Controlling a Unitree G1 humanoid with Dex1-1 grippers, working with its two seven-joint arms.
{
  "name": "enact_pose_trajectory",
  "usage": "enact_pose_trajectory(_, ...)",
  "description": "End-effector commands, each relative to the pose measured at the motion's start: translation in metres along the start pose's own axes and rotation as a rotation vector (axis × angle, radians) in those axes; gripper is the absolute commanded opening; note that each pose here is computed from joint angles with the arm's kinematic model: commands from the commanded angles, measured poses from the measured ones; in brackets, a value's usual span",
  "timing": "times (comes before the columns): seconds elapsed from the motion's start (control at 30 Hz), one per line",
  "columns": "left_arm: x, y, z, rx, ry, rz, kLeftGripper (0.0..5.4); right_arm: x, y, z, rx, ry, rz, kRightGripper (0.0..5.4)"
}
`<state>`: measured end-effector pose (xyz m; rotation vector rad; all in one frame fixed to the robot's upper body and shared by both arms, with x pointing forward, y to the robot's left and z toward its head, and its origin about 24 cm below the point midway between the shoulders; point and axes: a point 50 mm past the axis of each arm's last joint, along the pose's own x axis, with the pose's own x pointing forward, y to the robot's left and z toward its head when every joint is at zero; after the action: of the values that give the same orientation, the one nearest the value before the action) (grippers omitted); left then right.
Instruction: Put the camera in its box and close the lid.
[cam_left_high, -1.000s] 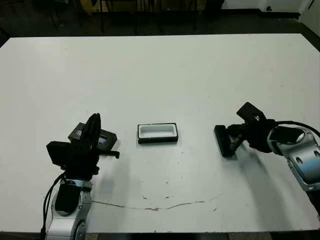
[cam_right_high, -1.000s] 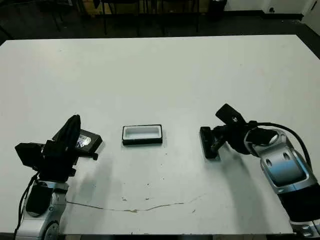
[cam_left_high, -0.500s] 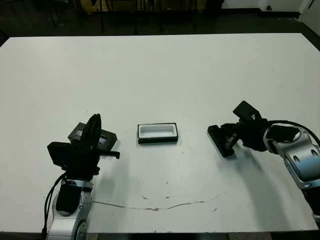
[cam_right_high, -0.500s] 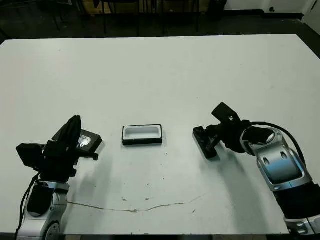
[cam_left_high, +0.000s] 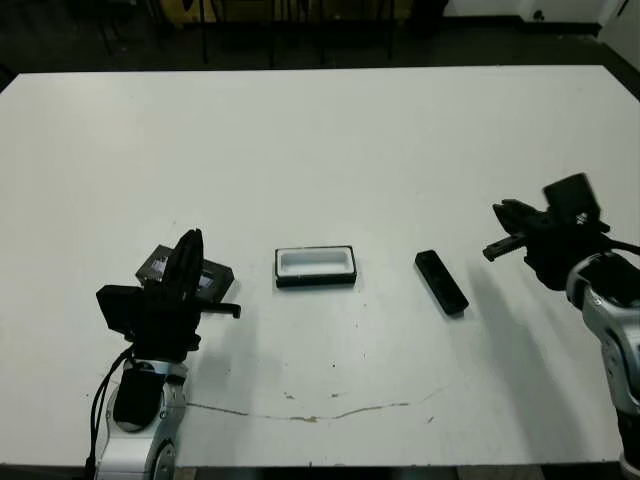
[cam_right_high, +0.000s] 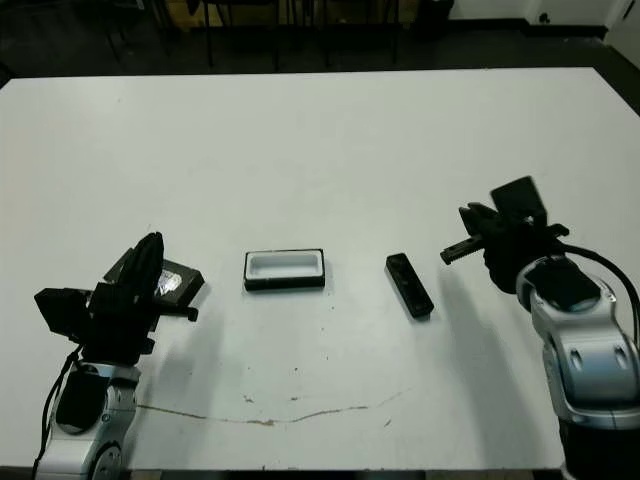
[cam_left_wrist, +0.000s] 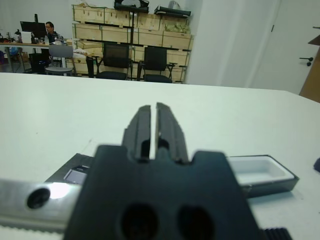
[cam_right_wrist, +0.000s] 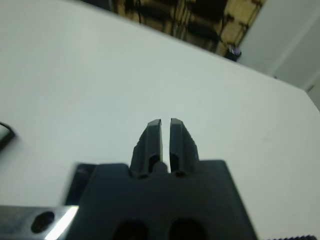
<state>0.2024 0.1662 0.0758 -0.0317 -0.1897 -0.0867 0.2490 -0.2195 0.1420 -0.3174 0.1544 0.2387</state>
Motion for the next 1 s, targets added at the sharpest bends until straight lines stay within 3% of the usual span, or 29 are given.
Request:
enact_pose_trajectory(0.03, -0.003, 0.002, -0.004, 0.007, 0.029, 0.0, 0.01, -0.018, 0.019, -0.001, 0.033, 0.014, 0.026, 0.1)
enact_pose_trajectory(0.2, -0.003, 0.003, -0.004, 0.01, 0.028, 0.002, 0.0, -0.031, 0.044, -0.006, 0.06, 0.039, 0.087, 0.77)
enact_pose_trajectory(0.33, -0.003, 0.003, -0.005, 0.004, 0.025, -0.002, 0.0, -0.033, 0.054, -0.011, 0.078, 0.056, 0.123, 1.5)
enact_pose_trajectory(0.87, -0.002, 0.003, -0.004, 0.007, 0.03, 0.0, 0.0, -0.025, 0.059, -0.027, 0.051, 0.119, 0.111, 4.29)
enact_pose_trajectory(1.0, -0.002, 0.004, -0.004, 0.015, 0.021, -0.006, 0.0, -0.023, 0.058, -0.033, 0.083, 0.153, 0.114, 5.0)
